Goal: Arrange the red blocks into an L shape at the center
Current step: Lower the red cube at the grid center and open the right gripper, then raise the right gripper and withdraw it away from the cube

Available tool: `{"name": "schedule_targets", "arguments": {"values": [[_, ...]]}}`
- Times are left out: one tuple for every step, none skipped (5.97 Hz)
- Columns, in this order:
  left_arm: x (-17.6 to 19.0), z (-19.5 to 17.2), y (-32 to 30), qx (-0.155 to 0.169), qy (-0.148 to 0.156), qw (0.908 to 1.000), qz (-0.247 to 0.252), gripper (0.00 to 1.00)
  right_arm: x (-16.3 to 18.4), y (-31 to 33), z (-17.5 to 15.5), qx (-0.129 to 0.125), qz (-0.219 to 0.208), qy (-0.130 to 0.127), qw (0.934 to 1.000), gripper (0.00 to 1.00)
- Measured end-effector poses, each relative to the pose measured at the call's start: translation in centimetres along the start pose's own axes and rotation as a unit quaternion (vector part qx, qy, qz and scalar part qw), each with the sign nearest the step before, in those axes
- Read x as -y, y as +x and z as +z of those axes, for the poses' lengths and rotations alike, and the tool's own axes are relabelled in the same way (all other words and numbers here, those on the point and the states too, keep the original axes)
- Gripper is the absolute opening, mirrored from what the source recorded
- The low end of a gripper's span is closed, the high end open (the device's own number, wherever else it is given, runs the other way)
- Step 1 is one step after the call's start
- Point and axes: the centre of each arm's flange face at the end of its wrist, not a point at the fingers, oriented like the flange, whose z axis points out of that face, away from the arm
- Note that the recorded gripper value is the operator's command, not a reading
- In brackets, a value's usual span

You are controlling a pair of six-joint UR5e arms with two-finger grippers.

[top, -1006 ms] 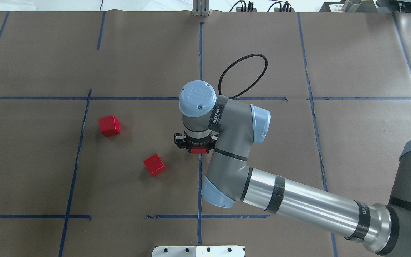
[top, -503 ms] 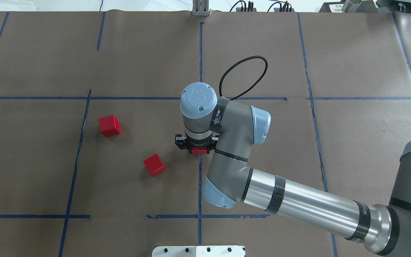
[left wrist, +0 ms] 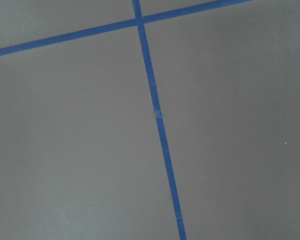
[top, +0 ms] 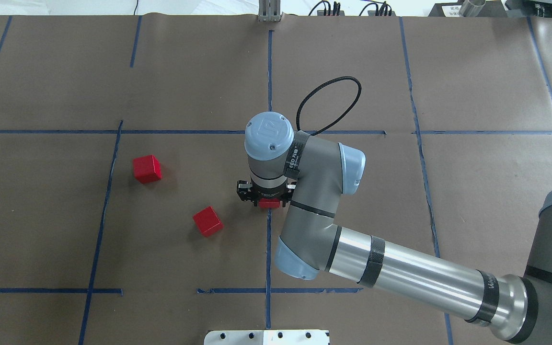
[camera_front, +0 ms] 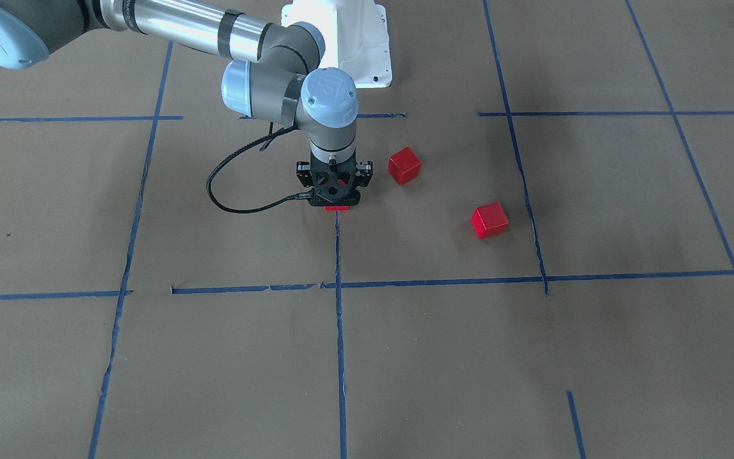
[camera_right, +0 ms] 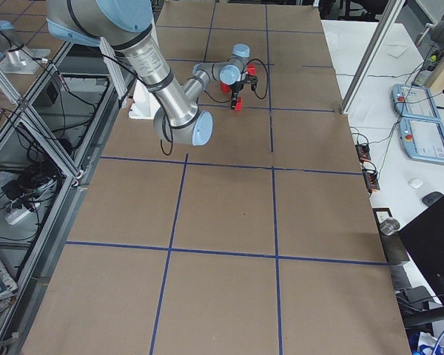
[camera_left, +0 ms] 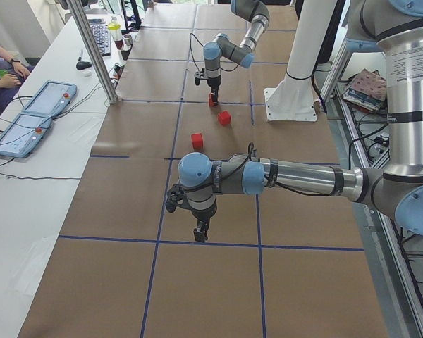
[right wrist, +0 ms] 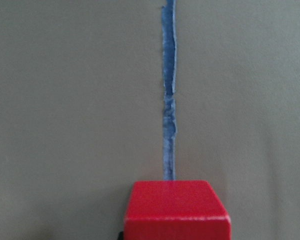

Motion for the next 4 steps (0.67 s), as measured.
{"name": "schedule_targets", "arguments": {"values": [[0.0, -0.1, 0.1, 0.0, 0.001, 1.0, 0.001, 1.0, 0.0, 0.0, 0.0, 0.0, 0.0, 0.0, 1.0, 0.99], [0.0, -0.1, 0.1, 0.0, 0.001, 1.0, 0.001, 1.0, 0.4, 0.0, -0.8, 0.005, -0.001, 0.004, 1.0, 0.99], [0.1, -0.3, 0.3, 0.001, 0.004, 1.0, 0.004, 1.0, 2.1, 0.4, -3.4, 0.017, 0.003, 0.016, 0.9997, 0.99], [0.2, -0.6, 0.6, 0.002, 0.007, 0.9999, 0.008, 1.0, 5.4, 2.2, -7.1, 0.03, 0.013, 0.032, 0.999, 0.99]]}}
